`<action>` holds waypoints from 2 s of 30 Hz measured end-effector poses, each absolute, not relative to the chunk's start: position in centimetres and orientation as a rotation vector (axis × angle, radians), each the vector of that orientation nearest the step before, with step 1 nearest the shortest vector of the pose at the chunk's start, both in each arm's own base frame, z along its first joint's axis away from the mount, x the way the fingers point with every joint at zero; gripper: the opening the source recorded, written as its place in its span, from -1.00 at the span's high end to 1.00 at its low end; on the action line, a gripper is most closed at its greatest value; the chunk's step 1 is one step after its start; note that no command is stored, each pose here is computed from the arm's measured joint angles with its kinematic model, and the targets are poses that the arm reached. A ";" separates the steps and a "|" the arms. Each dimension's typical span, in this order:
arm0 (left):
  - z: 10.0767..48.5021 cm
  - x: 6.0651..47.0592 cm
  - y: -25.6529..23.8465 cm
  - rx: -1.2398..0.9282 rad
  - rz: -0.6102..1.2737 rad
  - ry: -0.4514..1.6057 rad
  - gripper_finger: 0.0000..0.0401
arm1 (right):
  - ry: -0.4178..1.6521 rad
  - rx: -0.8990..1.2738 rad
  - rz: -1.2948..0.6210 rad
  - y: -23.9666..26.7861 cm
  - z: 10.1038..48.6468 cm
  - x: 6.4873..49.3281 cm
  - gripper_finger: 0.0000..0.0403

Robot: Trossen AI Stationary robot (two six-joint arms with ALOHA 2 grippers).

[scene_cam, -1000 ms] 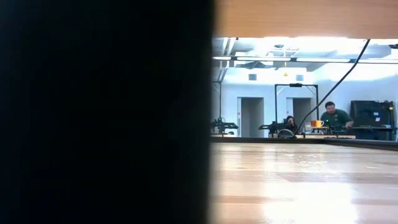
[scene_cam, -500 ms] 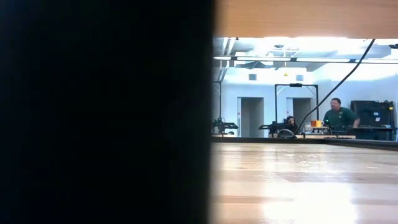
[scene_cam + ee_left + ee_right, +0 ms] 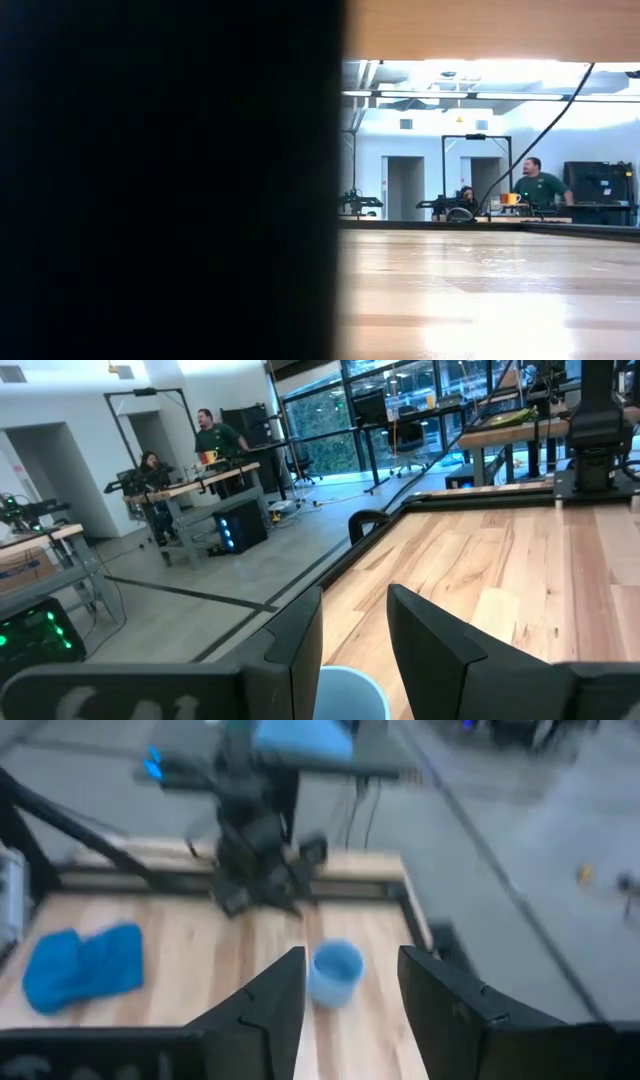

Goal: Stack small to large cups/mugs on shelf
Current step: Put the light blue mug on the shelf

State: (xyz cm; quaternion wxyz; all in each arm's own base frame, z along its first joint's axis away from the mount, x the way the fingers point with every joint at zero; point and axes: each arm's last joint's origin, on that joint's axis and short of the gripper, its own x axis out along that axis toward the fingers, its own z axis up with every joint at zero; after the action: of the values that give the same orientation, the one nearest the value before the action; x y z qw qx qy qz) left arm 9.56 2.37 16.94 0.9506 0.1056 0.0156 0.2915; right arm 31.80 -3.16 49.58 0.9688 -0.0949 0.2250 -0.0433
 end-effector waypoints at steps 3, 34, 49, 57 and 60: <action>17.0 9.6 2.4 0.215 0.593 0.031 0.46 | 0.570 -0.168 -0.108 -4.8 46.8 34.4 0.09; 16.9 9.6 2.4 0.204 0.593 0.028 0.46 | 0.606 -0.111 -0.126 -3.5 51.6 22.0 0.09; 17.0 9.6 2.4 0.204 0.594 0.027 0.46 | 0.617 -0.161 -0.057 -2.1 51.5 21.9 0.09; 17.0 9.6 2.4 0.204 0.593 0.027 0.46 | 0.658 -0.150 -0.094 -3.4 50.2 24.9 0.09; 17.0 9.6 2.4 0.204 0.594 0.028 0.46 | 0.657 -0.143 -0.112 -4.3 49.4 27.0 0.09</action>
State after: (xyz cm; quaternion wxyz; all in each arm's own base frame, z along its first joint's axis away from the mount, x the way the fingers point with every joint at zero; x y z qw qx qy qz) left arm 9.56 2.38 16.95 0.9510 0.1004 0.0135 0.2921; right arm 27.02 -4.28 49.44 0.9424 -0.0703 0.3224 -0.0551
